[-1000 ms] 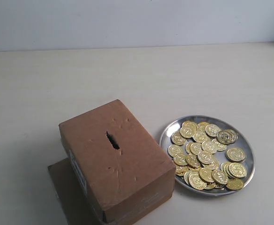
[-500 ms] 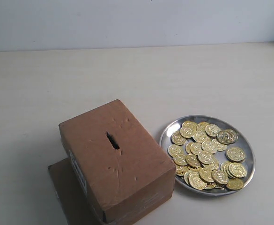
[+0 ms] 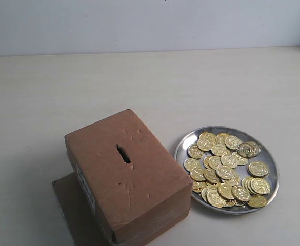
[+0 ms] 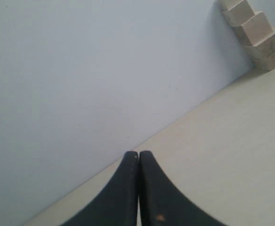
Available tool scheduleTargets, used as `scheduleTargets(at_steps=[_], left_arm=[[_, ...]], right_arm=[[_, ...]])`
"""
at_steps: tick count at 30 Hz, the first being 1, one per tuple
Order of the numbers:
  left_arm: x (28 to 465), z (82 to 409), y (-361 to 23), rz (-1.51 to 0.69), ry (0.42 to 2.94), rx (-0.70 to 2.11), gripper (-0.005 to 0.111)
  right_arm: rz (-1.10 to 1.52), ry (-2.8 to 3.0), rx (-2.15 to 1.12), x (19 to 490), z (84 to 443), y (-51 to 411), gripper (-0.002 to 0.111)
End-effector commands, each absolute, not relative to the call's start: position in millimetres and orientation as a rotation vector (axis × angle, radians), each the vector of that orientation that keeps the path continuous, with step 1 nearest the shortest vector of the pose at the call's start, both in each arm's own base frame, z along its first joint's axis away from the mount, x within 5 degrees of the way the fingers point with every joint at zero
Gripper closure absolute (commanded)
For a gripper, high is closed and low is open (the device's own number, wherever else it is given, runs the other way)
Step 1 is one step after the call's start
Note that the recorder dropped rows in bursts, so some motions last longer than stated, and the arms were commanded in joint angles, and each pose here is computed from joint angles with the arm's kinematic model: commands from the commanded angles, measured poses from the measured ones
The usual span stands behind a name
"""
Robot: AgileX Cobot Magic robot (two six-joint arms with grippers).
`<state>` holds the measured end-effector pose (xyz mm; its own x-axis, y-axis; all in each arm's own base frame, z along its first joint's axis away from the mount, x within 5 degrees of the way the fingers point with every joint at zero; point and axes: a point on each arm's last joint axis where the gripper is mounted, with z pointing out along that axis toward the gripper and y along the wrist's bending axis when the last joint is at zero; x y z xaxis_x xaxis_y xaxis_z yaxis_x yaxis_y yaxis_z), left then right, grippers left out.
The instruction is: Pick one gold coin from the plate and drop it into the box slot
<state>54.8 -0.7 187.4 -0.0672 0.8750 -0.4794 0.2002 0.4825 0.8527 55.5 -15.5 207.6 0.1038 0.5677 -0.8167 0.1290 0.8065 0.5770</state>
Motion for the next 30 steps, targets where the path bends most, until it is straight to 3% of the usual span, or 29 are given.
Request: scheduleTargets(at_steps=[1, 13, 22, 30], left_arm=[[54.6, 186.7, 0.3, 0.755, 1.563, 0.973, 0.107], [54.1, 184.3, 0.5, 0.729, 1.598, 0.964, 0.107], [53.2, 181.0, -0.8, 0.176, 1.818, 0.313, 0.107], [52.9, 180.8, -5.0, 0.017, 1.83, 0.223, 0.107]], right_arm=[[0.352, 1.449, 0.599, 55.2, 206.6, -15.5, 0.108], [0.352, 1.449, 0.599, 55.2, 206.6, -15.5, 0.108], [0.352, 1.449, 0.599, 55.2, 206.6, -15.5, 0.108], [0.352, 1.449, 0.599, 55.2, 206.6, -15.5, 0.108]])
